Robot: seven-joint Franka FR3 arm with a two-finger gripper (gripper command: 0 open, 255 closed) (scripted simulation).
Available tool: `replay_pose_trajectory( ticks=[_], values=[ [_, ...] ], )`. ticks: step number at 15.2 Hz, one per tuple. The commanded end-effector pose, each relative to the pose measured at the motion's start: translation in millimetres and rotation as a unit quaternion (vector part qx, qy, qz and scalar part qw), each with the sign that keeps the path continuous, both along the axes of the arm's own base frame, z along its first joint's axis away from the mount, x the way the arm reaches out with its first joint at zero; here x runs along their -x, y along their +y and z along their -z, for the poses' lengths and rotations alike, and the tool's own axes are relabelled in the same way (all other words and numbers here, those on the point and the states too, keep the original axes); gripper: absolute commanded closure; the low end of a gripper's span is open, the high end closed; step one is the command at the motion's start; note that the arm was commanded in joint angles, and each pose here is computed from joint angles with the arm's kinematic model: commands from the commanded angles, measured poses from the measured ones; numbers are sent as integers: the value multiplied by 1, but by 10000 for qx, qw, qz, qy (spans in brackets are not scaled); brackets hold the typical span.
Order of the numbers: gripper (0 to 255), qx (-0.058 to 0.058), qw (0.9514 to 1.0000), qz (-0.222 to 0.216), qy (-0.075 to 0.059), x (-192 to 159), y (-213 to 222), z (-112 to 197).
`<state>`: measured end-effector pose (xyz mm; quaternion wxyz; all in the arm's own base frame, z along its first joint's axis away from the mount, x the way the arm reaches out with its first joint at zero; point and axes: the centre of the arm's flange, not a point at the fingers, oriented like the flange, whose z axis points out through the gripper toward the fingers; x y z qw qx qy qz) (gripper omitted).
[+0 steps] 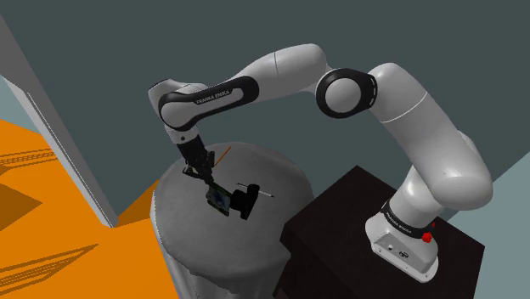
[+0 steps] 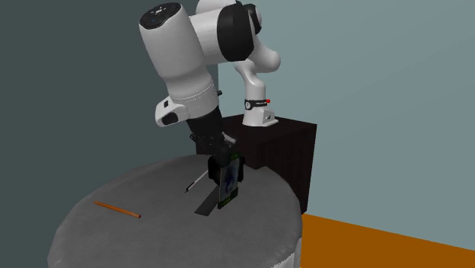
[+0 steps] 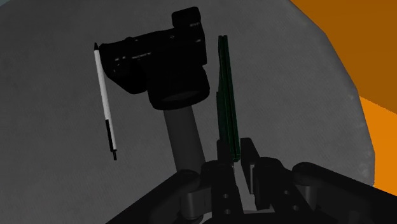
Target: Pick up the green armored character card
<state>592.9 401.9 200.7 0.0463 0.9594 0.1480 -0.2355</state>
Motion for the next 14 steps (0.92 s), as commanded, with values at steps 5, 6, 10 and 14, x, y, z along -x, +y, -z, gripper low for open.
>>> replay_pose_trajectory(
  ticks=[5,6,10,14],
  values=[
    [255,0,10000,0,1,0,0,-30],
    [255,0,10000,0,1,0,0,-35],
    [255,0,10000,0,1,0,0,-56],
    [255,0,10000,0,1,0,0,-68]
  ],
)
